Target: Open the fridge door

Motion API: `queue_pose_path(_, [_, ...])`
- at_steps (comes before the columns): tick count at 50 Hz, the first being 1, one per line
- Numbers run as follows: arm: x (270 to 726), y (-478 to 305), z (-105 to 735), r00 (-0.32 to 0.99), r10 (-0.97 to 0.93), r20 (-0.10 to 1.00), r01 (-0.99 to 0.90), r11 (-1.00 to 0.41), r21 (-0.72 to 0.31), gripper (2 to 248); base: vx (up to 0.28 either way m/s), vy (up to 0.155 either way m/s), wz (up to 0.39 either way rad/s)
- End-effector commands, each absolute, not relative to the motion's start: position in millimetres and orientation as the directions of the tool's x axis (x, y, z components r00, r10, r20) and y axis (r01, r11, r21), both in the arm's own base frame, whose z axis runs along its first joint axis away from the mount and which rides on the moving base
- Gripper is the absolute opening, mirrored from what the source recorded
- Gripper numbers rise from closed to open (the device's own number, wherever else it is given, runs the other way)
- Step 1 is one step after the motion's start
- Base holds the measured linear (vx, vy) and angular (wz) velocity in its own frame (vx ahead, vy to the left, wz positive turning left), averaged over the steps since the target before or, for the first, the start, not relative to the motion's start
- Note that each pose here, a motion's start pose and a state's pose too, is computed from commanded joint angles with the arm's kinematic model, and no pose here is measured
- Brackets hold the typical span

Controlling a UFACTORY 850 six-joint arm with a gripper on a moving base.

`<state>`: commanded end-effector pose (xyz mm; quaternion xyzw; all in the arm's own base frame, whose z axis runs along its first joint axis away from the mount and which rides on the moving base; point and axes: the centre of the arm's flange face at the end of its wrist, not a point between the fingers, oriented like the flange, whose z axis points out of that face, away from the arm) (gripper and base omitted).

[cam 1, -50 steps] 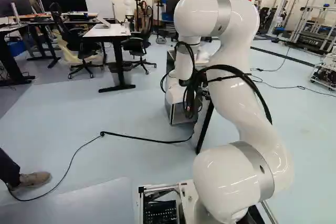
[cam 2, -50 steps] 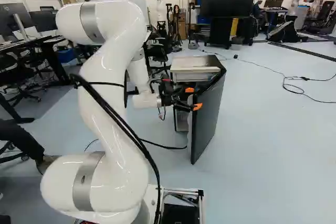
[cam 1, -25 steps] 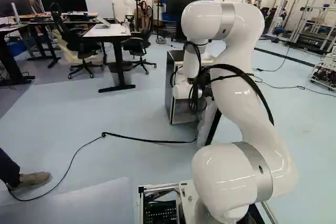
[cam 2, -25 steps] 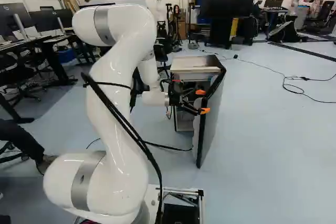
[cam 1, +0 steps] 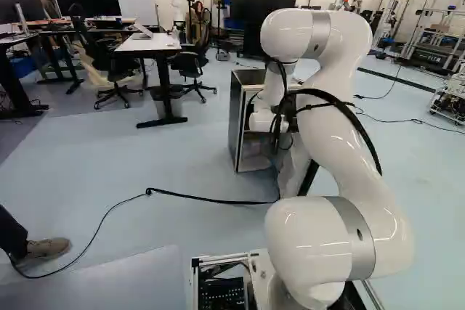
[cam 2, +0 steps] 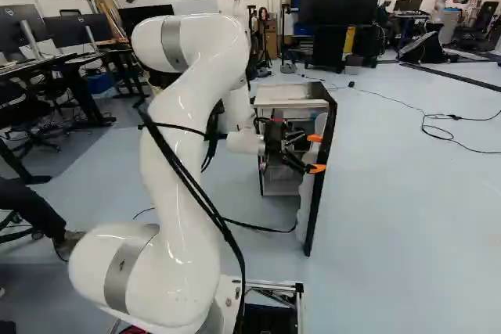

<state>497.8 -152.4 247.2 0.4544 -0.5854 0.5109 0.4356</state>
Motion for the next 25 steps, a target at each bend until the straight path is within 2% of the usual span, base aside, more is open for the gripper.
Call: queue_pose_path(25, [515, -208, 248, -0.274, -0.032, 0.961, -0.945, 0.196, -0.263, 247, 0.0, 0.0, 0.0])
